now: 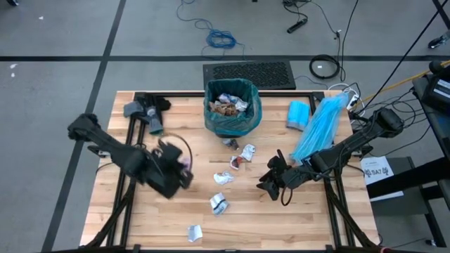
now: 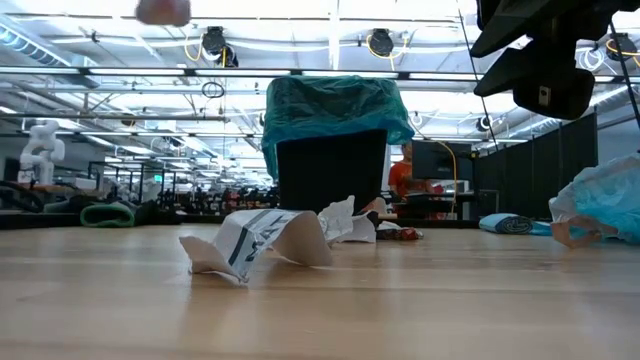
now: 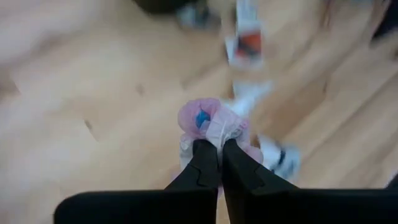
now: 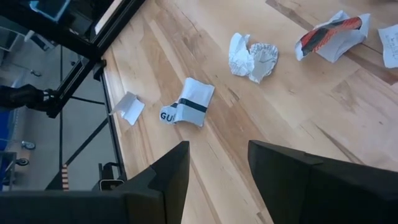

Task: Place trash/remove bag and relplace
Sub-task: Put the pink plastic into the trash bin

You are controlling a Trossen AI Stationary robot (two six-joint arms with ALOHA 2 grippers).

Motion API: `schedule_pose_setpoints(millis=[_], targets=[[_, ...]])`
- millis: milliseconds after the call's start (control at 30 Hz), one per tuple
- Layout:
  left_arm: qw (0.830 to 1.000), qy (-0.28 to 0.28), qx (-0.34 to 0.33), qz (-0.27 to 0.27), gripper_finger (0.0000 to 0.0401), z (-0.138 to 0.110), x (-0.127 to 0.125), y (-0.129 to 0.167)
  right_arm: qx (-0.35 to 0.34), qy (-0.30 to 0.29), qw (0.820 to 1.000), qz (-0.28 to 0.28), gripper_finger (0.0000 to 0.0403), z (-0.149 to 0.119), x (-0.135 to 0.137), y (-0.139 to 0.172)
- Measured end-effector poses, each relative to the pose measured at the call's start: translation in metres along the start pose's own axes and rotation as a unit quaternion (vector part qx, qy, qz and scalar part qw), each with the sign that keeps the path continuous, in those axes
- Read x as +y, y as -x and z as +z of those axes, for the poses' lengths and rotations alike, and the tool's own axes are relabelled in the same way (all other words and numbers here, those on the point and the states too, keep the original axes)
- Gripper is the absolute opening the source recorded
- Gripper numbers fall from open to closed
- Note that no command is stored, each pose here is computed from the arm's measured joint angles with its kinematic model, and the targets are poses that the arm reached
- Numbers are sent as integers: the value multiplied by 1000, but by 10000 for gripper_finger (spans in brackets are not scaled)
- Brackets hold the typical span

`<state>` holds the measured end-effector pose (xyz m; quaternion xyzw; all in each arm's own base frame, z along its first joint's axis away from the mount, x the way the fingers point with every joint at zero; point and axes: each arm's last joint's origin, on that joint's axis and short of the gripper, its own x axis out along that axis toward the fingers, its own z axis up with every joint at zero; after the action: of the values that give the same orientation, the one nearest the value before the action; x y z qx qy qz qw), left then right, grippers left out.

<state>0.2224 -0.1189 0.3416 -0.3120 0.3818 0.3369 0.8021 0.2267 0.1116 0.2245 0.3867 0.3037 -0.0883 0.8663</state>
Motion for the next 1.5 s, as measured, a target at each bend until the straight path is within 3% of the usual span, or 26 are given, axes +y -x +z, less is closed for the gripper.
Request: schedule_pose_setpoints(millis=[300,467,600,833,1100,1300,1500], targets=[[996,-28,-90,-3,5,72,39,10,0,0,1000,0,155,0,0,0],[990,-95,-97,-39,5,116,46,-5,-4,-23,1000,-2,155,1,0,0],[984,-117,-105,-80,5,154,58,-21,-10,-40,999,-4,155,1,0,0],[971,-144,-128,-143,5,208,80,-57,-79,-93,992,-30,155,5,-2,0],[963,-138,-169,-156,23,243,91,-95,-120,-123,984,-44,155,9,-5,0],[952,-130,-219,-169,61,259,93,-101,-141,-132,980,-50,155,16,-7,-1],[947,-128,-208,-207,113,266,107,-100,-144,-142,978,-49,155,18,-8,-2]])
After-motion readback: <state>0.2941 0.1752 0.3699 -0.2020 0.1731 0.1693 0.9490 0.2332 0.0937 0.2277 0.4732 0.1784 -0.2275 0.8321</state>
